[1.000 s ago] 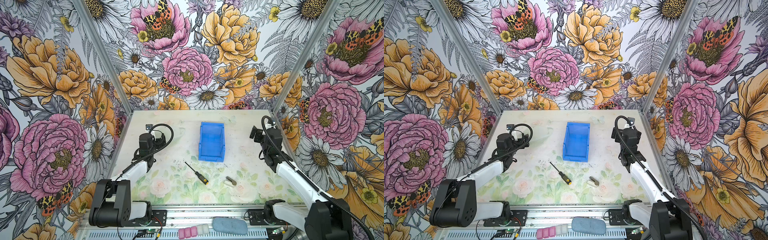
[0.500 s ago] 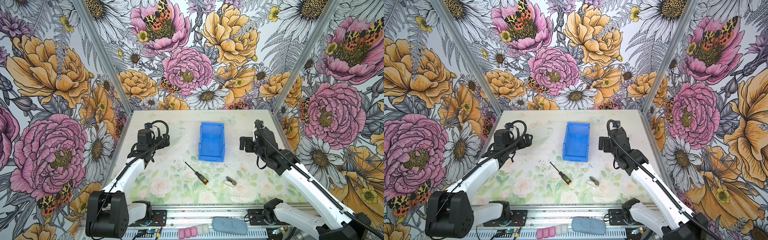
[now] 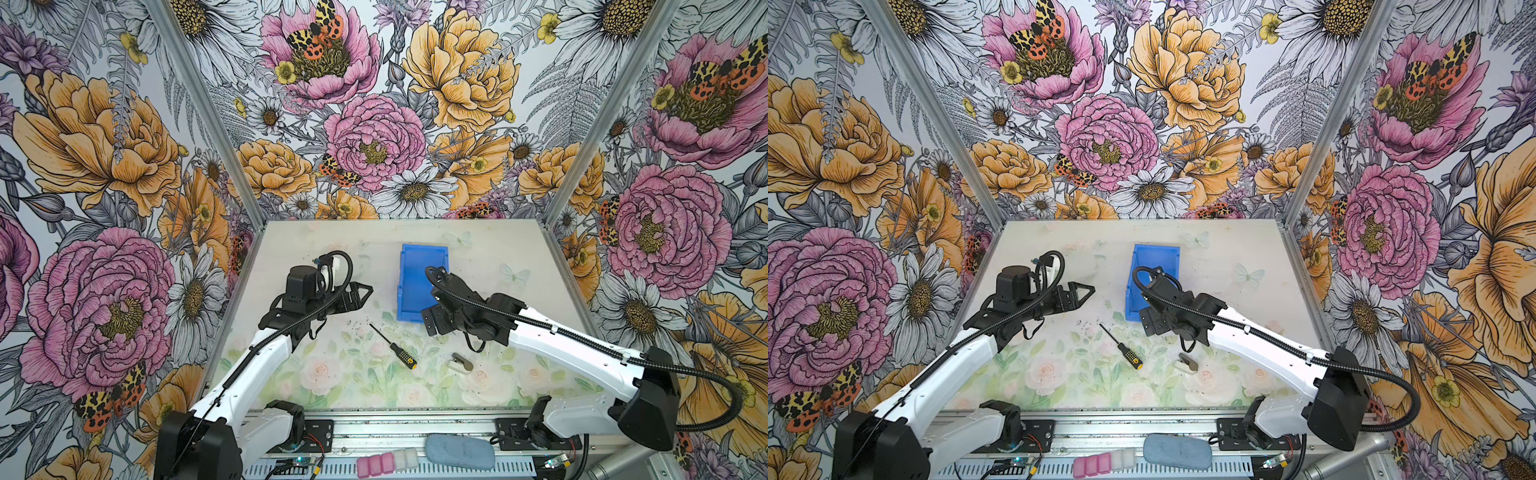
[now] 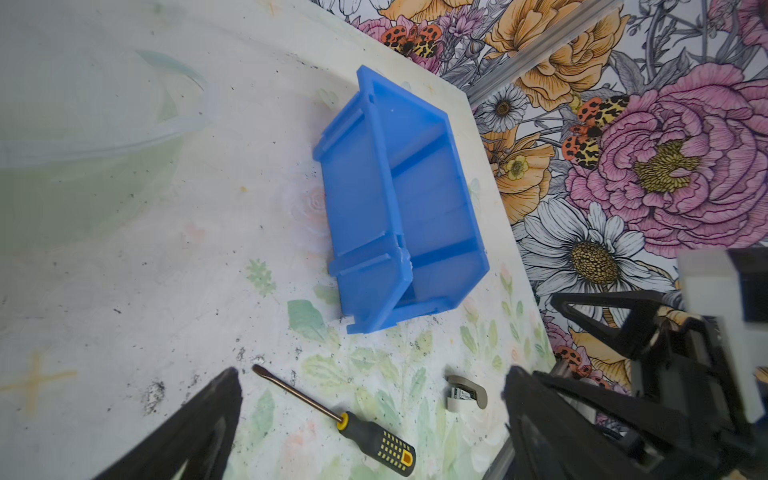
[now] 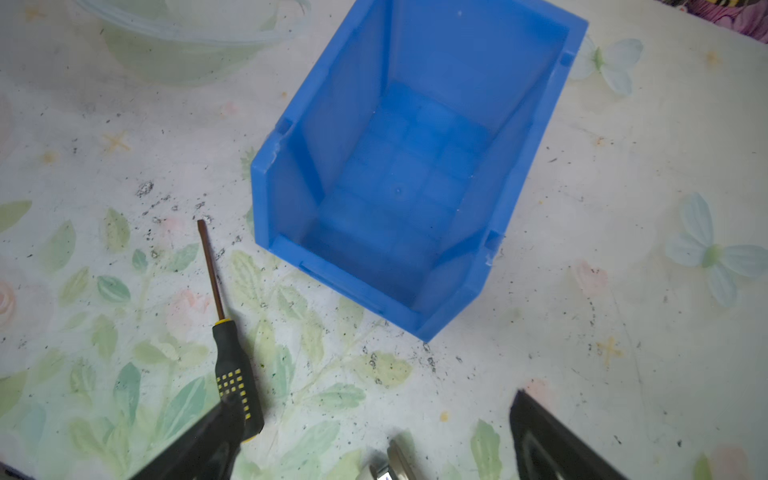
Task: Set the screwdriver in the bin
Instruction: 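Reach the right gripper toward the screwdriver while the left arm lifts slightly, then lower the right gripper and close it on the black screwdriver handle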
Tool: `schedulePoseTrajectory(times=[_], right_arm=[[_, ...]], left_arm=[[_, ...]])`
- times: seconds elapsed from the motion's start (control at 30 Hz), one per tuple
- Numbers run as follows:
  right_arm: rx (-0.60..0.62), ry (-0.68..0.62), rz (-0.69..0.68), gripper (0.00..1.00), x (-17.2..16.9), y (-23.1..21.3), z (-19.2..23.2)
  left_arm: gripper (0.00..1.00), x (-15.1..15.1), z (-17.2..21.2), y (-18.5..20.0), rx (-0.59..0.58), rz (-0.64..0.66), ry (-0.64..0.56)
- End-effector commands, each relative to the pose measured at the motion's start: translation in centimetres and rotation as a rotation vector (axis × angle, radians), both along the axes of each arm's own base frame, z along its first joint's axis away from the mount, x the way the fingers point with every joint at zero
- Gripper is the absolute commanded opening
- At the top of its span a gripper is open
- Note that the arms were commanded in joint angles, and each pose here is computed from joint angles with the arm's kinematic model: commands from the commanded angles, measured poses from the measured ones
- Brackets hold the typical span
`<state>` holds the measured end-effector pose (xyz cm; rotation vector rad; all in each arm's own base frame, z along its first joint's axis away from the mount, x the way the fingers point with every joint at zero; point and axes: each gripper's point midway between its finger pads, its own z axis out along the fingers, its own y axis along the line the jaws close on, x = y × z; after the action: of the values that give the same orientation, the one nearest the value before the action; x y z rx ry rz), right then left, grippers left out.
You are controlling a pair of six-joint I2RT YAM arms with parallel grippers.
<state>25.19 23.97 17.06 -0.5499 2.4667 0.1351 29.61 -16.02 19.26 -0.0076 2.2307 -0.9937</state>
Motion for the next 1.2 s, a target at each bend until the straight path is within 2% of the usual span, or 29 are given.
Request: schedulePoseTrajectory(times=[0.0, 0.17, 0.33, 0.57, 0.83, 1.17], right_arm=[[0.028, 0.032, 0.059, 0.99, -0.7, 2.6, -0.1], [0.056, 0.088, 0.123, 0.99, -1.6, 5.6, -2.2], [0.084, 0.14, 0.183, 0.99, -2.9, 8.0, -4.2], [0.078, 0.21, 0.229, 0.95, -4.5, 9.9, -7.6], [0.069, 0.25, 0.232, 0.82, -5.4, 10.5, -10.9], [0.005, 0.263, 0.234, 0.67, -5.5, 10.8, -14.0]], left_arm=[[0.99, -2.3, -0.9, -0.6, -0.079, -0.014, 0.074], [0.99, -5.1, -1.3, -0.5, -0.141, 0.011, 0.109], [0.99, -6.9, -0.8, 0.6, -0.093, 0.044, 0.107], [0.99, -8.3, -0.5, -0.4, -0.092, -0.004, 0.135], [0.99, -10.0, 0.3, 0.0, -0.123, 0.009, 0.118], [0.99, -10.2, -0.1, 0.3, -0.124, 0.032, 0.122]])
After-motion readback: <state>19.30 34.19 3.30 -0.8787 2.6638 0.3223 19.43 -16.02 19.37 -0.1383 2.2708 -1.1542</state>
